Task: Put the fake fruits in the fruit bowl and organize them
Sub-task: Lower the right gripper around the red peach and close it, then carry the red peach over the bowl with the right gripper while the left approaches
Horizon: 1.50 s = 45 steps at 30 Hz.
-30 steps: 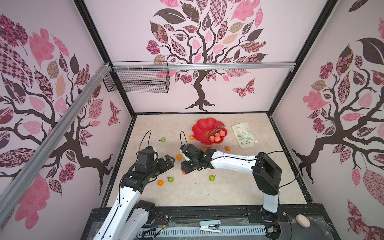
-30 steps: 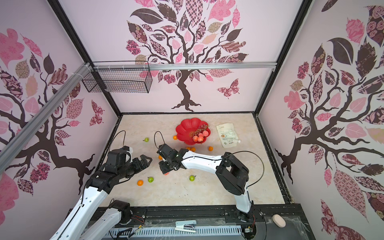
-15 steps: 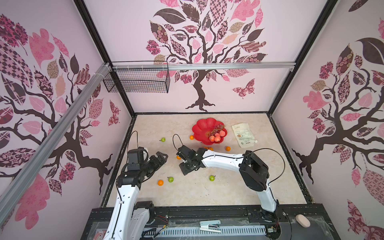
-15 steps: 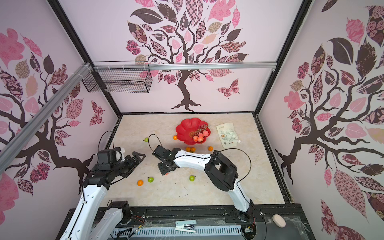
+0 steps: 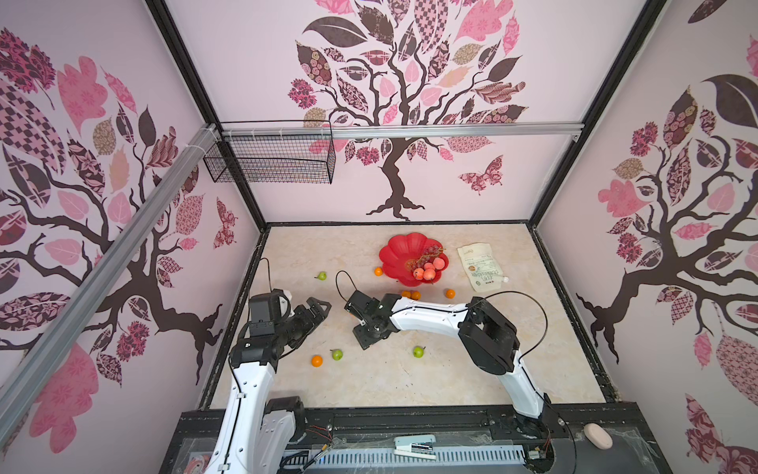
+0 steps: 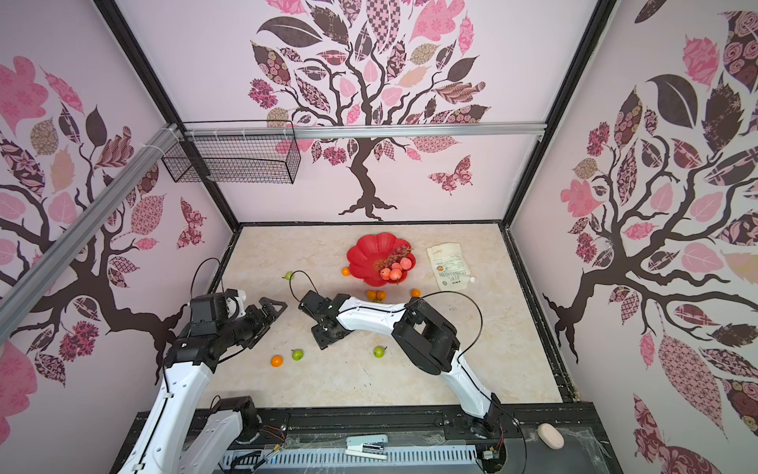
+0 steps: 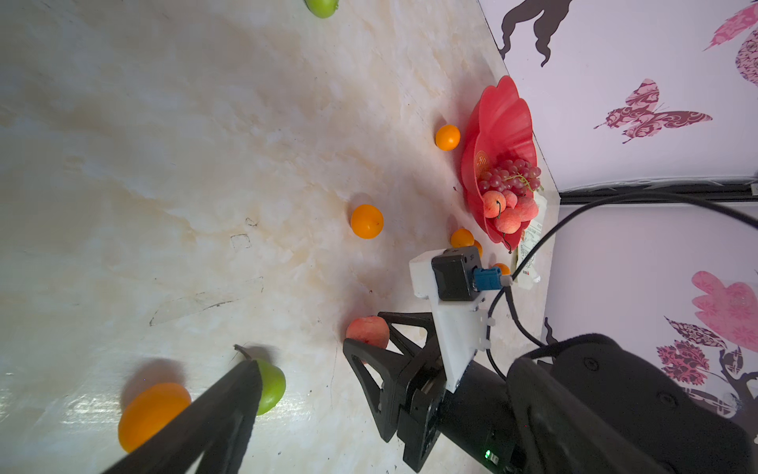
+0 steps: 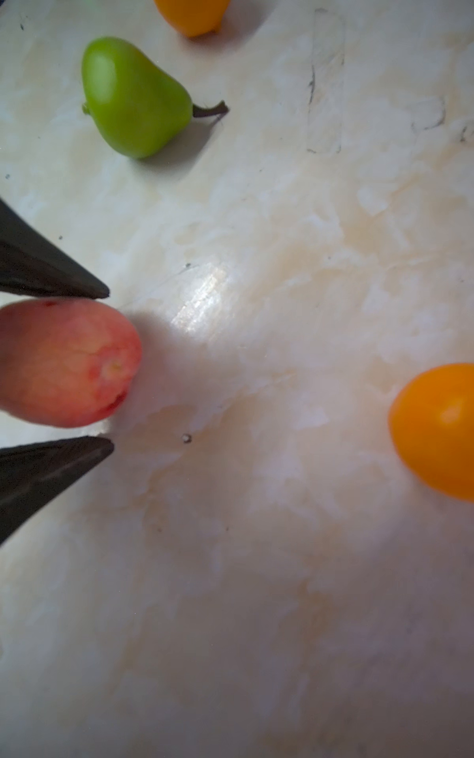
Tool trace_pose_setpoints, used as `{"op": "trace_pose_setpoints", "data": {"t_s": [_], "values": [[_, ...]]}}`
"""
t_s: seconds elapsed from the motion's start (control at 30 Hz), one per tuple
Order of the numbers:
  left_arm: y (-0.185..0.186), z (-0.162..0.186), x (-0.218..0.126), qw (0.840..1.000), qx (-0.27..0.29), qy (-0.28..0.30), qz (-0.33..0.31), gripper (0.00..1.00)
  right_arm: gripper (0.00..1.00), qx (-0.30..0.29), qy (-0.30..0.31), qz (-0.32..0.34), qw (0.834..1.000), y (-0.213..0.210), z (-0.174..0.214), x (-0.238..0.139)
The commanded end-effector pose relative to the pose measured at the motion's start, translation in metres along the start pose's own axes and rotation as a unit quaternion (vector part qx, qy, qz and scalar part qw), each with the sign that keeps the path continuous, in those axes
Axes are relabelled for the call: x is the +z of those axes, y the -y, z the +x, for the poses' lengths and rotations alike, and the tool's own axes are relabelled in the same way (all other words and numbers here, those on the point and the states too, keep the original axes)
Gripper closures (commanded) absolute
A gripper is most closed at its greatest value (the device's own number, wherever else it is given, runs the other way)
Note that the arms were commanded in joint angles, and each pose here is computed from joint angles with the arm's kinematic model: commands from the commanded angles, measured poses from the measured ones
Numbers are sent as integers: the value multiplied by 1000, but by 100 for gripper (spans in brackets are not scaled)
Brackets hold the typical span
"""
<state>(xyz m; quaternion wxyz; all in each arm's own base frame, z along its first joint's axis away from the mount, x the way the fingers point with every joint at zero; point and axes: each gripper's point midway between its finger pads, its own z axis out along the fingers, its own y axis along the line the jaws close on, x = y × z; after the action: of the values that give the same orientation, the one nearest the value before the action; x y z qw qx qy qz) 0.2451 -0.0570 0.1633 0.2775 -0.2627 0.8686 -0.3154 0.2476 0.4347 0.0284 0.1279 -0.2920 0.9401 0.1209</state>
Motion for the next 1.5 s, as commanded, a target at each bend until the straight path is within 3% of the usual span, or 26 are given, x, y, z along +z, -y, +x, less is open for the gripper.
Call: {"op": "trace_pose_setpoints", "data": {"t_s": [0.0,0.33,1.0,1.23,1.47], "values": [[-4,3,4,1000,0,-4,2,2,45,-9,-18,9,1000,1,3,7],[-3,3,4,1000,2,-3,5,2,54,-9,-19,11,1000,1,3,7],[6,5,4,999,26,-11,25,2,56,-12,14,-18,1000,-7,-4,-26],[23,13,11,996,87,-22,16,2,57,2,33,-54,998,-7,-9,-50],[46,11,15,992,120,-19,34,2,57,52,47,-101,992,10,-10,-66]]}}
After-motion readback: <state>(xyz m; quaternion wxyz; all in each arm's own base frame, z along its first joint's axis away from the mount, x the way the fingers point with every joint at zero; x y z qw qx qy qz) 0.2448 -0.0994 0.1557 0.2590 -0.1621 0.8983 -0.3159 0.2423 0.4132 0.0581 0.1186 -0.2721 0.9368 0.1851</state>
